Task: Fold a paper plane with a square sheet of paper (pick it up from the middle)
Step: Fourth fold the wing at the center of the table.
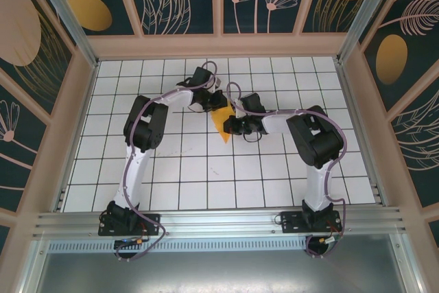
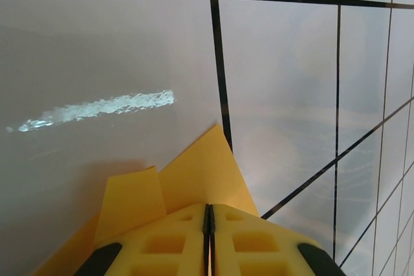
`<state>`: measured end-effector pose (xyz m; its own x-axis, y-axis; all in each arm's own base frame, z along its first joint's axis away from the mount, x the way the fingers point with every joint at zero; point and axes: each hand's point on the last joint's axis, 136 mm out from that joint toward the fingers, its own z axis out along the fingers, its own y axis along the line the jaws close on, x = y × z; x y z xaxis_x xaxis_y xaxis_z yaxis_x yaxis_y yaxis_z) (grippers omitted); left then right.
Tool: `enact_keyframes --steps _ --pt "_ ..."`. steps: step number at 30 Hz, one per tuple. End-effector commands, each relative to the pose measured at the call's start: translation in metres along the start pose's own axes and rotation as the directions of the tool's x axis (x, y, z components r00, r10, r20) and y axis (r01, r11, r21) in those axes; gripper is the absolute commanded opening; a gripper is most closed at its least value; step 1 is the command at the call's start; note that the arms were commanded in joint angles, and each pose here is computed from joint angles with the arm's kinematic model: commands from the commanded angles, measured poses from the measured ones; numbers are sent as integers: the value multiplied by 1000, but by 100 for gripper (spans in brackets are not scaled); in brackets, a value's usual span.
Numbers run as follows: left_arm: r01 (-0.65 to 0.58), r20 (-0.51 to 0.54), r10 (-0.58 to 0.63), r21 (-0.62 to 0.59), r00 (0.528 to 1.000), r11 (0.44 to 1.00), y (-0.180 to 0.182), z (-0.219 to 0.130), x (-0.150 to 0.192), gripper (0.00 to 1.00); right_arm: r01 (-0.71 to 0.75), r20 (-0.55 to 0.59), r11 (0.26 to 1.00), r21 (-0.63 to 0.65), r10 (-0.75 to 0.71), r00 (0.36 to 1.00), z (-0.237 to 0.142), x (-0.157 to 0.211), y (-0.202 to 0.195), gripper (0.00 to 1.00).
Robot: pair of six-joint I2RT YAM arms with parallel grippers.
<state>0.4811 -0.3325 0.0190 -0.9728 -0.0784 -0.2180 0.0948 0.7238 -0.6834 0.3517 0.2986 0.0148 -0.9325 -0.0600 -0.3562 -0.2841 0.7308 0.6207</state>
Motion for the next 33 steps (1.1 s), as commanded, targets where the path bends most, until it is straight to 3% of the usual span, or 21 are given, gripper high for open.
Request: enact_keyframes --steps 1,22,27,33 --pt "-43 58 45 -35 997 998 33 10 -21 13 -127 -300 963 238 197 933 -3 110 -61 0" --pt "-117 156 120 -30 980 993 41 6 -65 16 -118 -310 968 223 185 932 -8 111 -60 0" --pt "-153 161 156 -27 975 988 34 2 -73 17 -122 -296 969 214 183 938 -9 103 -60 0" --pt "-204 240 209 -46 948 978 5 -27 -112 20 -115 -290 973 201 171 942 -8 98 -56 0"
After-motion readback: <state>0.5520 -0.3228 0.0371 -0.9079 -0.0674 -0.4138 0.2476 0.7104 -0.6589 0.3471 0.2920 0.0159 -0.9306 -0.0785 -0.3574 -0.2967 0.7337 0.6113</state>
